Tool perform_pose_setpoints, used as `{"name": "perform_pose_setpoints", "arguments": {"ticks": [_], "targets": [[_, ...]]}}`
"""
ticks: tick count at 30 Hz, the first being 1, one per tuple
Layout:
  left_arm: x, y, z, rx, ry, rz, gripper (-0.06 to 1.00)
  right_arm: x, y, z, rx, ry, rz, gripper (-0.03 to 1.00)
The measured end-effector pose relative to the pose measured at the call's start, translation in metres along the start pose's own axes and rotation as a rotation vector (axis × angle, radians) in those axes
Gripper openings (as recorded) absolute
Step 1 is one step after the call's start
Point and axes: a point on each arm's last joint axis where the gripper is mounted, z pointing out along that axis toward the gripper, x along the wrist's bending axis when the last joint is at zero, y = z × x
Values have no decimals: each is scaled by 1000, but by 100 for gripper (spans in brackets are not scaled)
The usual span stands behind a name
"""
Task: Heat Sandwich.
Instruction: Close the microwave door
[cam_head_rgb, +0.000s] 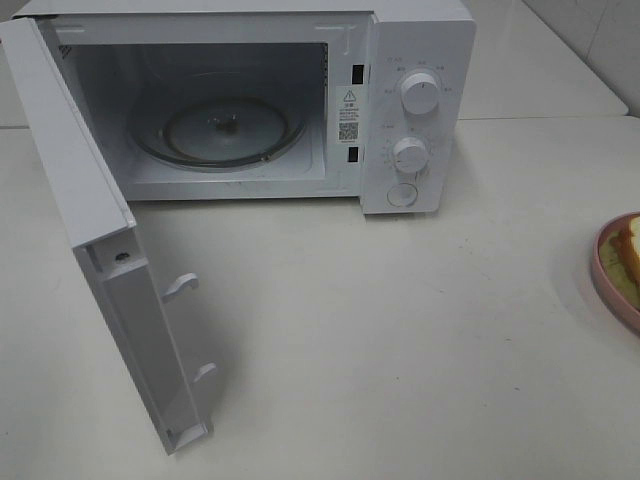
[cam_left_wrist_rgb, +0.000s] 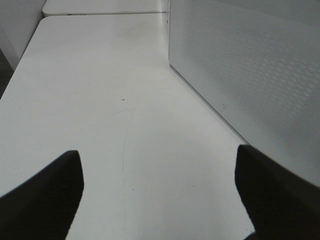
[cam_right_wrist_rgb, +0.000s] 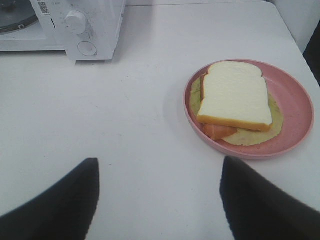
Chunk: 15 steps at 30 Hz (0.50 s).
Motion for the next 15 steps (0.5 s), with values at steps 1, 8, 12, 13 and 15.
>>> {"name": "perform_pose_setpoints", "arguments": {"ticks": [1, 8, 12, 13, 15], "targets": [[0, 0, 0, 0, 0, 0, 76, 0, 0, 0, 0, 0, 0, 67], [0, 0, 0, 0, 0, 0, 76, 0, 0, 0, 0, 0, 0, 67], [0, 0, 0, 0, 0, 0, 76, 0, 0, 0, 0, 0, 0, 67], [0, 0, 0, 0, 0, 0, 76, 0, 0, 0, 0, 0, 0, 67], [0, 0, 0, 0, 0, 0, 76, 0, 0, 0, 0, 0, 0, 67]]}}
